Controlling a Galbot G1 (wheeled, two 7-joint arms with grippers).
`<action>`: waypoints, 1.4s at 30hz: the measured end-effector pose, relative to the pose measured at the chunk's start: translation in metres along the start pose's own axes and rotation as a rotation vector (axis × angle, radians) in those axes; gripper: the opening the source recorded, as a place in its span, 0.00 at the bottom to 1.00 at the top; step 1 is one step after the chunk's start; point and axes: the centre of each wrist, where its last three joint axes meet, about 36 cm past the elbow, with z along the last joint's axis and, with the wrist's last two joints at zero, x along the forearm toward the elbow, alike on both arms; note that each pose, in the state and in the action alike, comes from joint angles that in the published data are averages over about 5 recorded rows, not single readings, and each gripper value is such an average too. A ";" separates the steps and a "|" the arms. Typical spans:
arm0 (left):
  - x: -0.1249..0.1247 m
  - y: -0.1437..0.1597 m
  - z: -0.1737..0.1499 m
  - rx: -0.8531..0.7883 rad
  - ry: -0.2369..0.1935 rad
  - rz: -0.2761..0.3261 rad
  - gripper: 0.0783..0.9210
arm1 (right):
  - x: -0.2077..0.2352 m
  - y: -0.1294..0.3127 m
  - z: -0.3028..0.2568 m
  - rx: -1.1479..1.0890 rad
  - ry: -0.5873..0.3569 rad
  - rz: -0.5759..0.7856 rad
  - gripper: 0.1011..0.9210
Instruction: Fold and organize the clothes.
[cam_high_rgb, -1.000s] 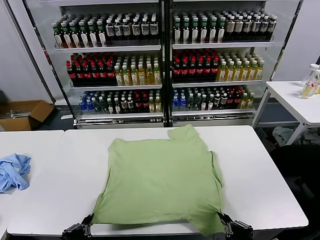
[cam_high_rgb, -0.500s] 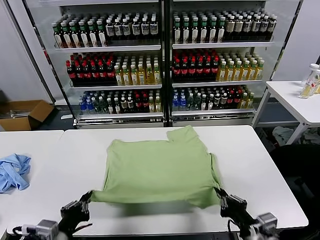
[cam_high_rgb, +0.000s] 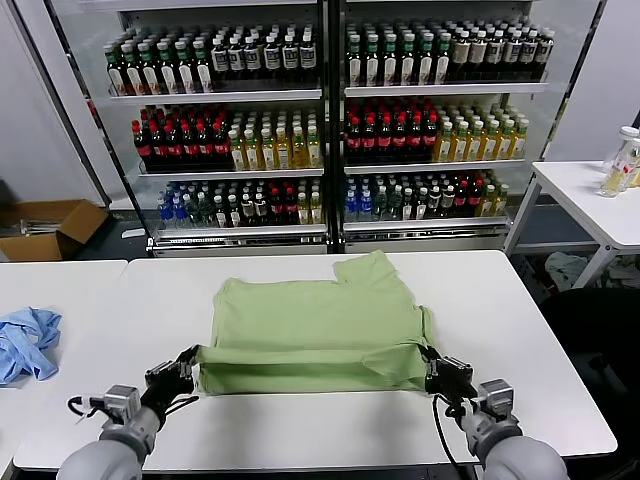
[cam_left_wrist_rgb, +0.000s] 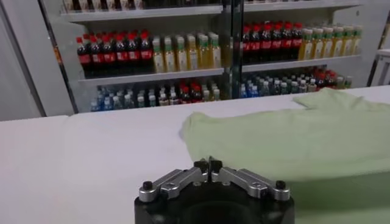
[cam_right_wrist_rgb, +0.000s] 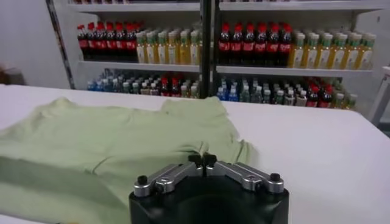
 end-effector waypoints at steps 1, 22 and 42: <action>-0.005 0.000 0.001 -0.001 -0.001 0.001 0.00 | -0.003 0.000 0.001 0.001 0.003 0.001 0.01; -0.021 0.007 0.017 -0.013 -0.007 -0.022 0.66 | -0.003 -0.012 0.014 0.042 0.051 0.058 0.68; 0.016 -0.019 0.035 0.009 0.156 -0.028 0.62 | 0.006 0.001 0.042 -0.016 0.137 0.065 0.57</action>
